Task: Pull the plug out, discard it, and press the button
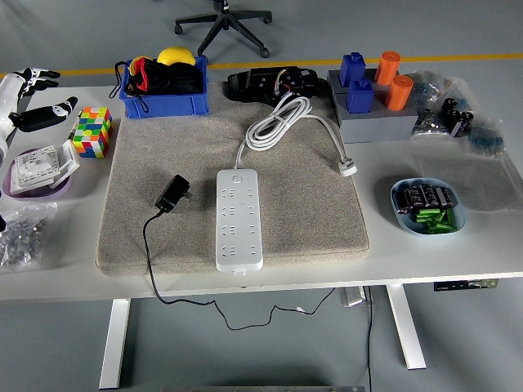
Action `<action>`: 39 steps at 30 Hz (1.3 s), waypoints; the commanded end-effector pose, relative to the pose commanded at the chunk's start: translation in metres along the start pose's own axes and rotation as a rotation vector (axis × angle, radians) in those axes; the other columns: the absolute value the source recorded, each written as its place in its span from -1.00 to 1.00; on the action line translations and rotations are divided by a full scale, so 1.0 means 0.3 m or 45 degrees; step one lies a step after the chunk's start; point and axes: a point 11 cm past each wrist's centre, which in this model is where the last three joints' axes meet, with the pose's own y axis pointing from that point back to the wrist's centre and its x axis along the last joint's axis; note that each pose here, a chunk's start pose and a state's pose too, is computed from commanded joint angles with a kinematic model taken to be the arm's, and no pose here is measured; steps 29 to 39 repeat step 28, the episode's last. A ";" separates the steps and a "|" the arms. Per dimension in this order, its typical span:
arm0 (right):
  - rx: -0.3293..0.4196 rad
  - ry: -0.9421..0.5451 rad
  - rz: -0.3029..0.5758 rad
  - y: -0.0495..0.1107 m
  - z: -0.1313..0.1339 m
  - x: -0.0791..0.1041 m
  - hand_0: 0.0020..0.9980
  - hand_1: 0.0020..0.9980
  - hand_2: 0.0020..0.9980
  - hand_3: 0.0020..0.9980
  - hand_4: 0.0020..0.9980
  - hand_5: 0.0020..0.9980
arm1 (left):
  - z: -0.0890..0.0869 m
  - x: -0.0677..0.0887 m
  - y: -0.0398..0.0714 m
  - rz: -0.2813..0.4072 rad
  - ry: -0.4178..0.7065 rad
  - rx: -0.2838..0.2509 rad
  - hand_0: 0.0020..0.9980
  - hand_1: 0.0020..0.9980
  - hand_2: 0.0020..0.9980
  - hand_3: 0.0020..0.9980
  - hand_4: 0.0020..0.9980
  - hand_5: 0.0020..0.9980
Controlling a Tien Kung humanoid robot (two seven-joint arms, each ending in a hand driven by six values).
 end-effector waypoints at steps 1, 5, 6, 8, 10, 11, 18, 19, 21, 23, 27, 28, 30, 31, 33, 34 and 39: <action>0.000 0.000 0.000 0.000 0.001 0.000 0.50 0.33 0.30 0.24 0.32 -0.02 | 0.001 -0.002 0.000 -0.002 0.000 -0.001 0.68 0.63 0.51 0.51 0.47 -0.43; 0.004 -0.003 0.005 0.000 -0.003 0.003 0.50 0.33 0.30 0.24 0.32 -0.02 | 0.002 -0.013 -0.001 -0.012 0.000 0.000 0.68 0.62 0.50 0.51 0.46 -0.44; 0.005 -0.003 0.006 0.000 -0.004 0.004 0.50 0.33 0.30 0.24 0.32 -0.02 | 0.002 -0.015 -0.001 -0.014 0.001 0.000 0.68 0.62 0.50 0.51 0.46 -0.44; 0.005 -0.005 0.007 0.000 -0.004 0.007 0.50 0.33 0.30 0.24 0.32 -0.02 | 0.005 -0.020 -0.003 -0.020 0.000 -0.002 0.68 0.62 0.50 0.51 0.46 -0.44; 0.000 -0.008 0.004 0.000 0.000 0.007 0.50 0.33 0.30 0.24 0.32 -0.02 | 0.012 -0.023 -0.005 -0.027 -0.002 -0.009 0.68 0.62 0.50 0.51 0.46 -0.44; -0.001 -0.010 0.003 -0.001 0.003 0.007 0.50 0.33 0.30 0.24 0.32 -0.02 | 0.017 -0.024 -0.007 -0.029 -0.002 -0.013 0.68 0.62 0.50 0.51 0.46 -0.44; 0.006 -0.015 0.007 0.000 -0.008 0.017 0.50 0.33 0.30 0.24 0.31 -0.02 | 0.029 -0.014 -0.013 -0.027 -0.006 -0.022 0.68 0.62 0.49 0.51 0.45 -0.45; 0.007 -0.017 0.007 0.000 -0.009 0.016 0.50 0.33 0.30 0.24 0.31 -0.02 | 0.027 -0.015 -0.012 -0.028 -0.007 -0.020 0.68 0.62 0.49 0.51 0.45 -0.45; 0.008 -0.019 0.005 0.000 -0.009 0.015 0.50 0.32 0.30 0.24 0.31 -0.02 | 0.027 -0.018 -0.011 -0.029 -0.004 -0.021 0.67 0.62 0.49 0.51 0.45 -0.45; 0.006 -0.021 0.004 0.000 -0.007 0.012 0.50 0.32 0.30 0.24 0.31 -0.02 | 0.026 -0.024 -0.011 -0.035 -0.003 -0.021 0.67 0.62 0.49 0.51 0.45 -0.45; 0.008 -0.023 0.003 0.000 -0.006 0.010 0.49 0.32 0.30 0.23 0.31 -0.02 | 0.025 -0.031 -0.010 -0.043 -0.008 -0.019 0.67 0.62 0.49 0.50 0.45 -0.45; 0.008 -0.024 0.003 0.000 -0.006 0.010 0.49 0.32 0.30 0.23 0.31 -0.02 | 0.024 -0.030 -0.010 -0.043 -0.008 -0.019 0.67 0.62 0.49 0.50 0.45 -0.45; 0.008 -0.024 0.003 0.000 -0.006 0.010 0.49 0.32 0.30 0.23 0.31 -0.02 | 0.024 -0.030 -0.010 -0.043 -0.008 -0.019 0.67 0.62 0.49 0.50 0.45 -0.45; 0.008 -0.024 0.003 0.000 -0.006 0.010 0.49 0.32 0.30 0.23 0.31 -0.02 | 0.024 -0.030 -0.010 -0.043 -0.008 -0.019 0.67 0.62 0.49 0.50 0.45 -0.45; 0.008 -0.024 0.003 0.000 -0.006 0.010 0.49 0.32 0.30 0.23 0.31 -0.02 | 0.024 -0.030 -0.010 -0.043 -0.008 -0.019 0.67 0.62 0.49 0.50 0.45 -0.45; 0.008 -0.024 0.003 0.000 -0.006 0.010 0.49 0.32 0.30 0.23 0.31 -0.02 | 0.024 -0.030 -0.010 -0.043 -0.008 -0.019 0.67 0.62 0.49 0.50 0.45 -0.45; 0.008 -0.024 0.003 0.000 -0.006 0.010 0.49 0.32 0.30 0.23 0.31 -0.02 | 0.024 -0.030 -0.010 -0.043 -0.008 -0.019 0.67 0.62 0.49 0.50 0.45 -0.45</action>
